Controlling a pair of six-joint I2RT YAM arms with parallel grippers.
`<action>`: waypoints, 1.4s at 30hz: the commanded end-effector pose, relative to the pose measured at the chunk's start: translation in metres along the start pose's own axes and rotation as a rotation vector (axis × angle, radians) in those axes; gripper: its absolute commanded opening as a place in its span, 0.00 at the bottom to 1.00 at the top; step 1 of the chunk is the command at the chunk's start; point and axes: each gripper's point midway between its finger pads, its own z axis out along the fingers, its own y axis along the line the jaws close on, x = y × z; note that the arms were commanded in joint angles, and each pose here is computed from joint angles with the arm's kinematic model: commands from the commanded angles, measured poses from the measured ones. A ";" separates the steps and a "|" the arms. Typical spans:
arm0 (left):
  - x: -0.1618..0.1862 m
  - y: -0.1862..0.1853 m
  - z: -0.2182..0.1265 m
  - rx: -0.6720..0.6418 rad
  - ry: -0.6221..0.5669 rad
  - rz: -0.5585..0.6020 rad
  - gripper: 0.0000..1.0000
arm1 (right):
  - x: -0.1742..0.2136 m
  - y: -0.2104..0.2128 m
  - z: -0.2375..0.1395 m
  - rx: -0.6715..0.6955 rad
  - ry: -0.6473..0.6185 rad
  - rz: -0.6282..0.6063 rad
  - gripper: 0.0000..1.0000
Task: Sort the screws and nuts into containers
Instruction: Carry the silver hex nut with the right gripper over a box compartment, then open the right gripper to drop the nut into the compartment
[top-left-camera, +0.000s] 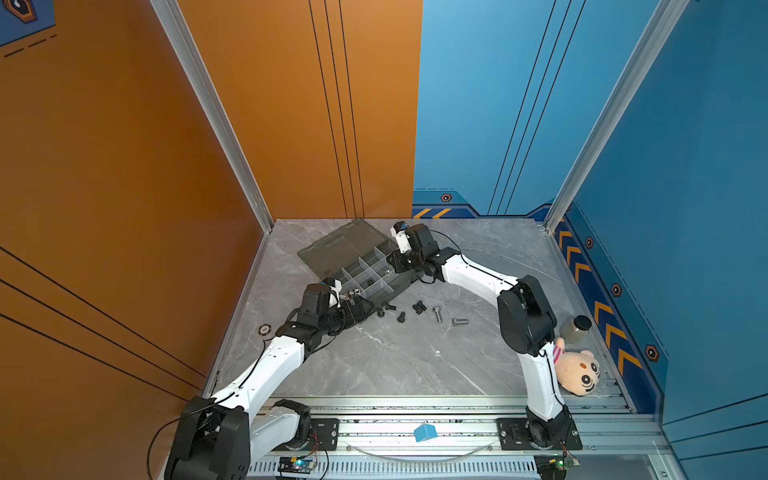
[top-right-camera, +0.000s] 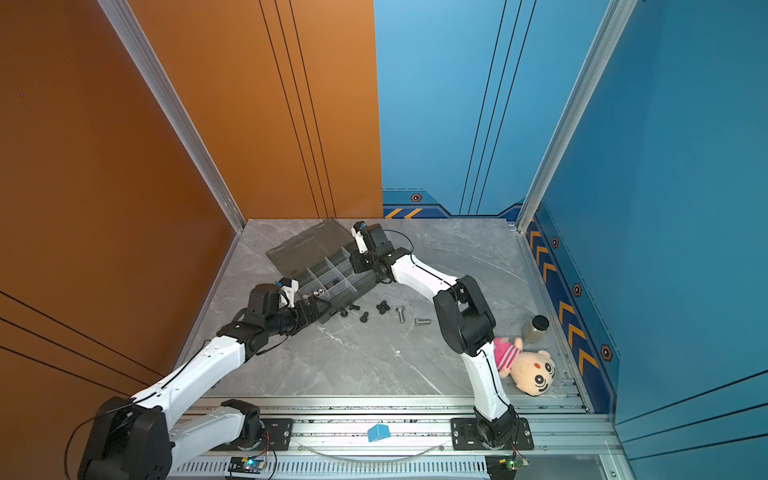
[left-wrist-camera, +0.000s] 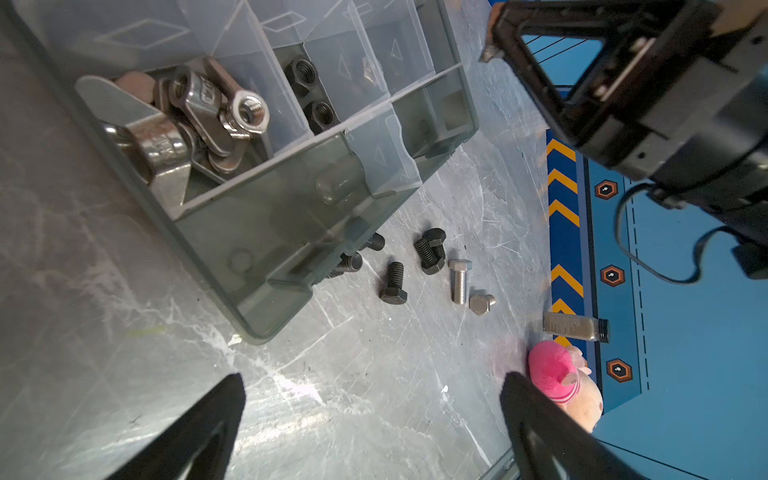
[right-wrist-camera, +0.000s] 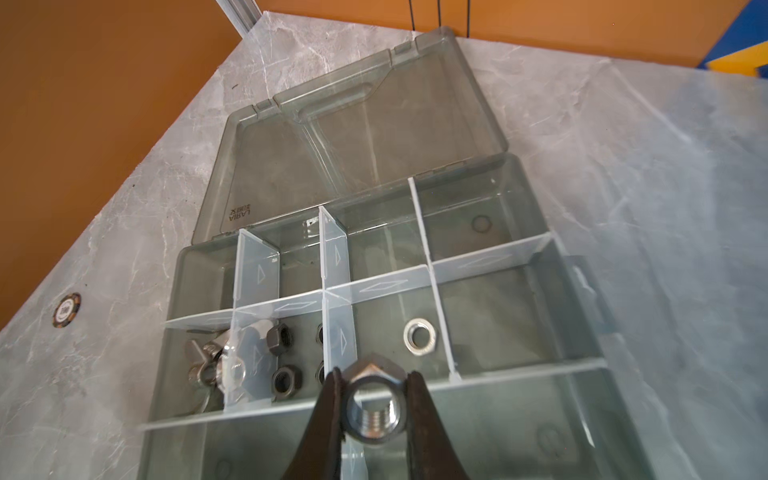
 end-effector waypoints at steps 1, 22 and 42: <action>-0.002 -0.005 -0.006 0.009 -0.004 0.001 0.98 | -0.024 0.006 0.010 -0.014 -0.090 0.005 0.00; -0.001 -0.003 -0.008 0.002 -0.008 -0.004 0.98 | 0.006 -0.011 0.048 0.029 -0.011 0.042 0.16; 0.007 -0.004 -0.007 -0.040 0.002 0.001 0.98 | 0.010 -0.014 0.029 0.032 0.044 0.033 0.43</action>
